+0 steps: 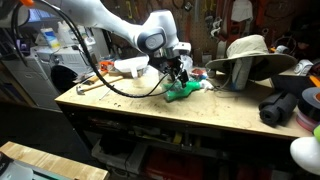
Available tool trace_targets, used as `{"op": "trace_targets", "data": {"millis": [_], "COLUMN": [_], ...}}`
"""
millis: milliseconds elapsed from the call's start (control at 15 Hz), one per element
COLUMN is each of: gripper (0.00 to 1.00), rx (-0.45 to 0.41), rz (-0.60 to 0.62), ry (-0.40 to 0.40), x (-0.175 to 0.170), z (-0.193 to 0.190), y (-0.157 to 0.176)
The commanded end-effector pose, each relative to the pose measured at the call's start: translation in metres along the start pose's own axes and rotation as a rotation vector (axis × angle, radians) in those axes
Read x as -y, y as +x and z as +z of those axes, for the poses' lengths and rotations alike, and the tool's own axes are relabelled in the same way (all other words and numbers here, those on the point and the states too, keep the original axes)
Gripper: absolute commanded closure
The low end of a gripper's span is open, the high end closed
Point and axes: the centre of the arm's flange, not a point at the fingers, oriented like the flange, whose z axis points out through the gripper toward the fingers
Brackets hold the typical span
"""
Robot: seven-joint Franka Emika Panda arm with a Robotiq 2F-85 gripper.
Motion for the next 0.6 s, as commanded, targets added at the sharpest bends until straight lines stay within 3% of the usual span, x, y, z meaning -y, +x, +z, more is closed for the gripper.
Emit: {"op": "trace_targets", "data": {"millis": [0,533], "gripper": [0.0,0.0], "rx": [-0.04,-0.076], "rz": [-0.04,-0.066], "ry": [0.04,0.092], "x": [-0.007,-0.012], "z": [0.025,0.048], "y": [0.023,0.044]}}
